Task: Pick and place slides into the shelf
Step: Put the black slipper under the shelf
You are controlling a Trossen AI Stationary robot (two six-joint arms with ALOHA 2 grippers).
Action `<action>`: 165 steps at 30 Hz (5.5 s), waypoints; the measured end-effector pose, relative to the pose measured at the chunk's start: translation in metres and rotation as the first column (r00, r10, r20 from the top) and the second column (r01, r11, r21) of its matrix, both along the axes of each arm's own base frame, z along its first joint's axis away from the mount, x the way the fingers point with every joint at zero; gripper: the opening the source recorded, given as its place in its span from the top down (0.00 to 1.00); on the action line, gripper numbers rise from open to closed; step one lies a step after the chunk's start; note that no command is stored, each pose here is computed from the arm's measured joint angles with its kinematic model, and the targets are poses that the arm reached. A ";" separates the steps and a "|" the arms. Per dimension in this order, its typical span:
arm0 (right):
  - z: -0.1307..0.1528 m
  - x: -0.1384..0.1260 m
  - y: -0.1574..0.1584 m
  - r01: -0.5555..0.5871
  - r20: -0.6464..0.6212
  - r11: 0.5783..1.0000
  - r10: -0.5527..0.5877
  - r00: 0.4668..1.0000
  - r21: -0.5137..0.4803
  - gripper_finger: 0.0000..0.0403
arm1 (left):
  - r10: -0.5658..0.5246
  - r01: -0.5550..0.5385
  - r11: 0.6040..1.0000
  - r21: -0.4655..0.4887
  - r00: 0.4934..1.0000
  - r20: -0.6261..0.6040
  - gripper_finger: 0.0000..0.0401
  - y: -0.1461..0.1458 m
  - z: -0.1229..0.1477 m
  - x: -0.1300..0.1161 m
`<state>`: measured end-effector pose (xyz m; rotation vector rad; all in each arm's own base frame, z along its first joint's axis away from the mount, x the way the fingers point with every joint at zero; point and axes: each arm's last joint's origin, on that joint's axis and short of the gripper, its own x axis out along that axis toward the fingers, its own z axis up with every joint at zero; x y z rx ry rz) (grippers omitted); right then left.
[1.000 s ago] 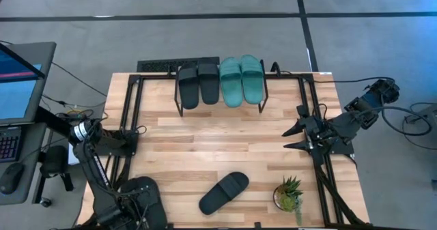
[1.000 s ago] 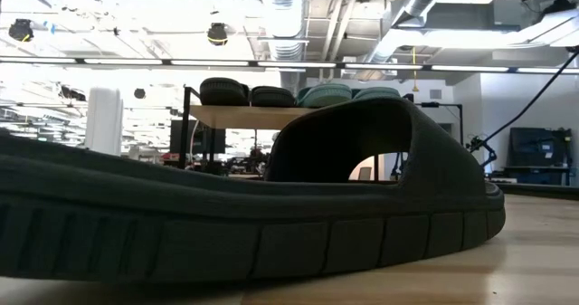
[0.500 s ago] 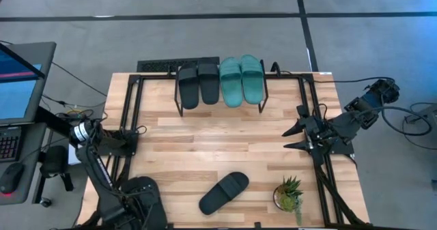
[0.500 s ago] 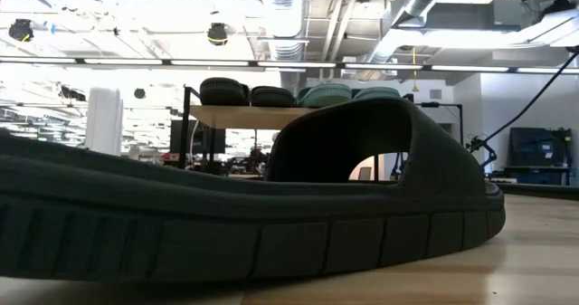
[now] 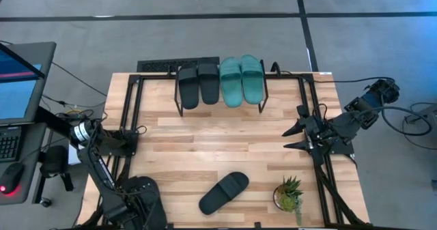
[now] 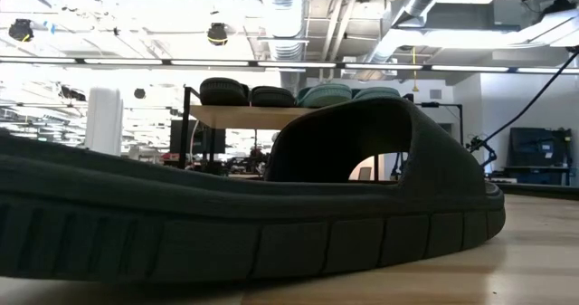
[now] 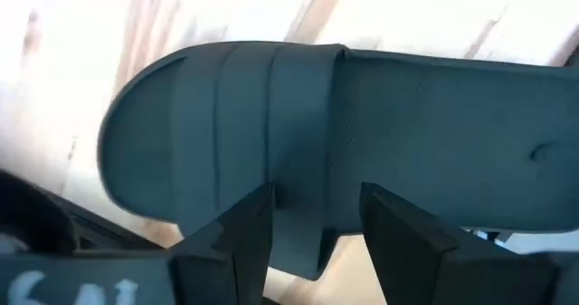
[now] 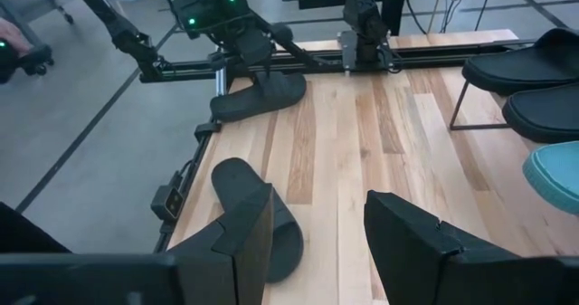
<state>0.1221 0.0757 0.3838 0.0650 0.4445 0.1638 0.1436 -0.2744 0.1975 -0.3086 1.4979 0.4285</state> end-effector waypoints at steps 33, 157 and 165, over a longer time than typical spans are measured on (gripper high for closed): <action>-0.001 0.000 -0.001 0.013 0.001 0.999 -0.013 1.000 -0.031 0.60 | -0.027 0.044 0.932 0.359 0.998 -0.051 1.00 0.056 0.003 0.037; -0.224 0.333 0.039 0.223 -0.293 0.855 -0.388 0.874 -0.468 0.60 | -0.353 -0.201 0.857 0.476 0.446 0.823 0.58 0.169 0.139 -0.055; -0.224 0.332 0.043 0.164 -0.298 0.847 -0.350 0.888 -0.505 0.60 | -0.352 -0.201 0.857 0.475 0.446 0.823 0.58 0.169 0.139 -0.055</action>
